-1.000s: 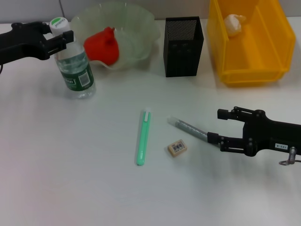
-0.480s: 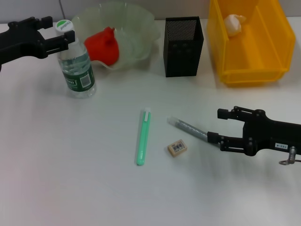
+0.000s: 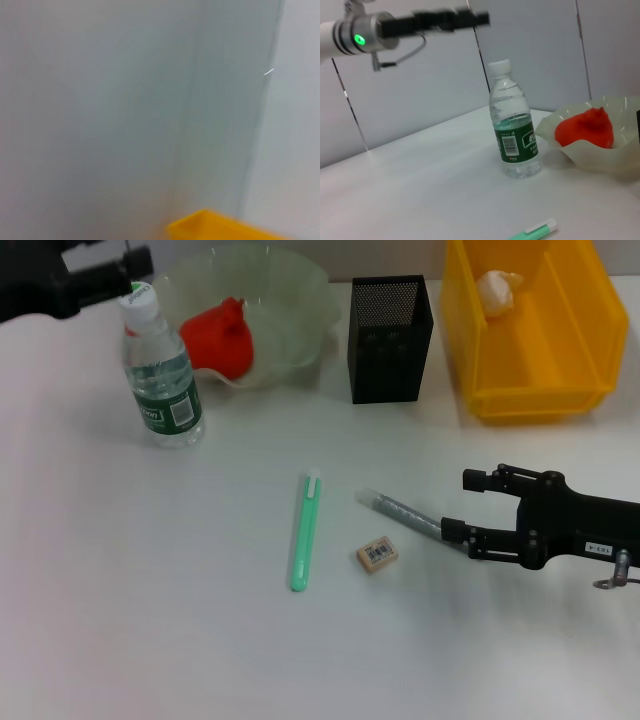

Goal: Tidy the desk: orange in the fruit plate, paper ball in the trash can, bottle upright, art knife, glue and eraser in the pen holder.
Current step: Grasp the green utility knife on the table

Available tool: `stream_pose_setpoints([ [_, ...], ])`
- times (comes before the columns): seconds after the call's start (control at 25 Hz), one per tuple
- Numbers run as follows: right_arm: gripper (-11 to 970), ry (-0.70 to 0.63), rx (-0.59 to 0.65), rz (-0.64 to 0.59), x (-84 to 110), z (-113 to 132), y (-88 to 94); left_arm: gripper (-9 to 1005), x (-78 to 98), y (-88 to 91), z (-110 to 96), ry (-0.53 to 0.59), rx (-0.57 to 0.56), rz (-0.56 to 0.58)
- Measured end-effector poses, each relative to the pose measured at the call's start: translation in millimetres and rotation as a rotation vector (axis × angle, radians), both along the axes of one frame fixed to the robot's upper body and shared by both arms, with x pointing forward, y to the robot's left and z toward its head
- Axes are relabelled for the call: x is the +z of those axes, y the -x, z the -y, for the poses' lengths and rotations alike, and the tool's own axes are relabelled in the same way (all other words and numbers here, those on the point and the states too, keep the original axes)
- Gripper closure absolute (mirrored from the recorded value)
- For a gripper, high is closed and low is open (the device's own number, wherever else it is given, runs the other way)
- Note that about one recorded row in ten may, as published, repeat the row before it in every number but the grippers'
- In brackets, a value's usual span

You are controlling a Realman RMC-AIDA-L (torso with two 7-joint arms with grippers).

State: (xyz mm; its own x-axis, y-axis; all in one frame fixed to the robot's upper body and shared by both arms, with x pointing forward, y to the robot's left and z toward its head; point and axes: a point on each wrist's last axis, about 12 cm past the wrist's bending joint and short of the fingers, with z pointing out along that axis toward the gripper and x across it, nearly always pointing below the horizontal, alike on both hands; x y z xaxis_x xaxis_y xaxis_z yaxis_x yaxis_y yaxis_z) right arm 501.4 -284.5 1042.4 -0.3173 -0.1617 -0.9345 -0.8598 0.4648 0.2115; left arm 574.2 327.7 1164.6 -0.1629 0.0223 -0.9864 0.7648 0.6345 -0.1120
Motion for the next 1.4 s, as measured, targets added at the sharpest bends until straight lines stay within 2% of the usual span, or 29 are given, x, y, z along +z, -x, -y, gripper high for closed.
stream_pose_setpoints([
  [0.08,175,-0.001,0.000,-0.001,0.2,-0.2,-0.3,187,7.7,6.8,2.8,0.057,-0.079,0.002],
  [0.12,175,-0.003,0.001,-0.003,0.8,-0.7,-1.2,187,8.9,12.8,8.6,0.082,-0.156,-0.008],
  [0.16,175,-0.003,0.001,-0.003,0.8,-0.7,-1.2,187,8.9,12.8,8.6,0.082,-0.156,-0.008],
  [0.28,175,-0.005,0.001,-0.007,1.8,-1.1,-2.7,186,1.9,20.1,24.6,0.082,-0.269,-0.051],
  [0.32,175,-0.005,0.001,-0.007,2.0,-1.1,-3.0,186,-7.4,23.5,36.6,0.072,-0.320,-0.092],
  [0.36,175,-0.005,0.001,-0.007,2.0,-1.1,-3.0,186,-7.4,23.5,36.6,0.072,-0.320,-0.092],
  [0.4,175,-0.006,0.002,-0.007,2.3,-1.4,-3.5,186,-17.2,26.8,46.3,0.068,-0.355,-0.133],
  [0.44,175,-0.006,0.002,-0.007,2.3,-1.4,-3.5,186,-17.2,26.8,46.3,0.068,-0.355,-0.133],
  [0.52,175,-0.005,0.001,-0.008,2.6,-1.3,-4.1,186,-32.5,30.6,57.3,0.049,-0.384,-0.195],
  [0.56,175,-0.005,0.001,-0.008,2.6,-1.3,-4.1,187,-32.5,30.6,57.3,0.049,-0.384,-0.195],
  [0.6,175,-0.001,0.001,-0.008,2.5,-0.7,-4.3,187,-43.0,32.7,63.3,0.013,-0.393,-0.216],
  [0.64,175,-0.001,0.001,-0.008,2.5,-0.7,-4.3,187,-43.0,32.7,63.3,0.013,-0.393,-0.216],
  [0.72,175,0.006,-0.002,-0.009,1.4,0.9,-3.4,188,-56.2,33.6,69.0,-0.026,-0.389,-0.233],
  [0.84,175,0.012,-0.005,-0.008,0.6,3.1,-2.1,189,-59.9,30.9,72.7,-0.029,-0.376,-0.254],
  [0.96,175,0.017,-0.012,-0.010,0.0,6.0,-0.8,190,-56.7,23.1,78.7,-0.004,-0.353,-0.302],
  [1.16,175,0.021,-0.019,-0.013,-1.0,9.2,1.0,191,-40.2,6.1,91.5,0.039,-0.347,-0.400],
  [1.32,175,0.026,-0.023,-0.015,-1.5,11.9,2.3,192,-1.0,-9.8,112.6,-0.070,-0.348,-0.533],
  [1.4,175,0.027,-0.024,-0.015,-1.6,12.7,2.7,193,4.8,-11.3,116.4,-0.096,-0.341,-0.553],
])
